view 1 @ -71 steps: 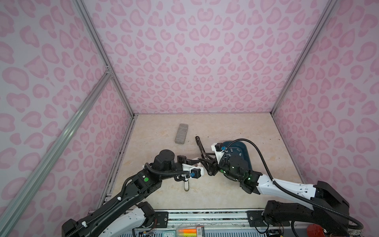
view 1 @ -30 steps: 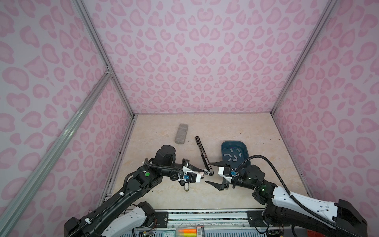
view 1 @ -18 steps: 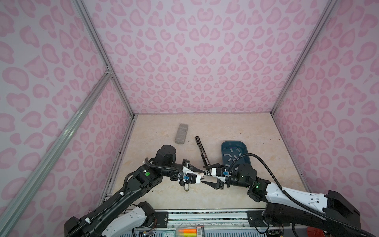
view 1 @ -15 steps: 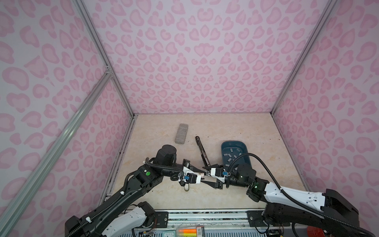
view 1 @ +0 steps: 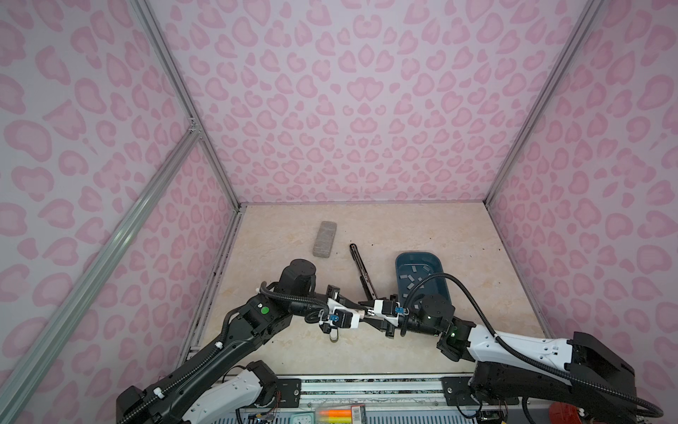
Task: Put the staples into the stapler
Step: 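Close the right gripper on the pink mini stapler beside the left gripper, then open the left gripper and draw it back while the right gripper holds the stapler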
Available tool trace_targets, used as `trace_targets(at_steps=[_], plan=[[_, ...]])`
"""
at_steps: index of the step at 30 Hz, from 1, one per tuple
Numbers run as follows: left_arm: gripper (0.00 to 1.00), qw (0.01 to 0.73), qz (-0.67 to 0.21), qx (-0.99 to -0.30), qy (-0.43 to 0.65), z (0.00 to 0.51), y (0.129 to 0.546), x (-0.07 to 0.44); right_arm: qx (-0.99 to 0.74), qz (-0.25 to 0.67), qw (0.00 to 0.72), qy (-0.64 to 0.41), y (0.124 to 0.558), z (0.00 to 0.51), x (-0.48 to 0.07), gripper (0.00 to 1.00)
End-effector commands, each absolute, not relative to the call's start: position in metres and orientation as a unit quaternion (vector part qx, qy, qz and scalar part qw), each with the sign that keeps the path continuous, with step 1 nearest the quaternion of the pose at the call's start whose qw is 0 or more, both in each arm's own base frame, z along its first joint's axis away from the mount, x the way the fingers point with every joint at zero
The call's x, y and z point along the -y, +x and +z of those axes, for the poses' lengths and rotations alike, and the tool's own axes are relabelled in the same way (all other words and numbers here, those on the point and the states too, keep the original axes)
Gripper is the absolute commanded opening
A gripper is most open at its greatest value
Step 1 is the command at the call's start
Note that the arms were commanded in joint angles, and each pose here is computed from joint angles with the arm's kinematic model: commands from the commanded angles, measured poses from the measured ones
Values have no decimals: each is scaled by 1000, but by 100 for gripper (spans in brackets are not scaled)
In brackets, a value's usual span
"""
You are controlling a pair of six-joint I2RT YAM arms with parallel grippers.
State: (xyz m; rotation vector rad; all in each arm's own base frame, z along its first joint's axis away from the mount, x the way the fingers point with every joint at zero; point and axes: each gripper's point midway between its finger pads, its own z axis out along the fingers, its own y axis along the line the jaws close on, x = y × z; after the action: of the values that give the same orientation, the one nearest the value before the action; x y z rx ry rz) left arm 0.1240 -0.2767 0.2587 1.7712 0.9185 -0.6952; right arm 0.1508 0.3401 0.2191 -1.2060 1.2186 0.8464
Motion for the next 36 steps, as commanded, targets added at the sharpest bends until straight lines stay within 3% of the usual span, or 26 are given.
trace_targets(at_steps=[1,5,7,11,17,29,36], plan=[[4,505,-291,-356,730,269,121,279,-523,363,595,-491,157,230,-340,30],[23,513,-281,-368,723,271,126,279,-528,360,601,-481,161,234,-338,25],[23,539,-272,-375,704,280,134,280,-536,354,603,-472,164,234,-336,22],[41,577,-243,-397,671,294,148,275,-550,340,616,-449,173,238,-330,21],[60,639,-174,-437,608,310,176,261,-571,314,621,-435,183,235,-322,18],[63,726,-40,-507,463,344,234,217,-626,287,638,-346,210,245,-298,10],[62,746,49,-563,352,357,267,172,-679,304,598,-297,223,249,-303,4]])
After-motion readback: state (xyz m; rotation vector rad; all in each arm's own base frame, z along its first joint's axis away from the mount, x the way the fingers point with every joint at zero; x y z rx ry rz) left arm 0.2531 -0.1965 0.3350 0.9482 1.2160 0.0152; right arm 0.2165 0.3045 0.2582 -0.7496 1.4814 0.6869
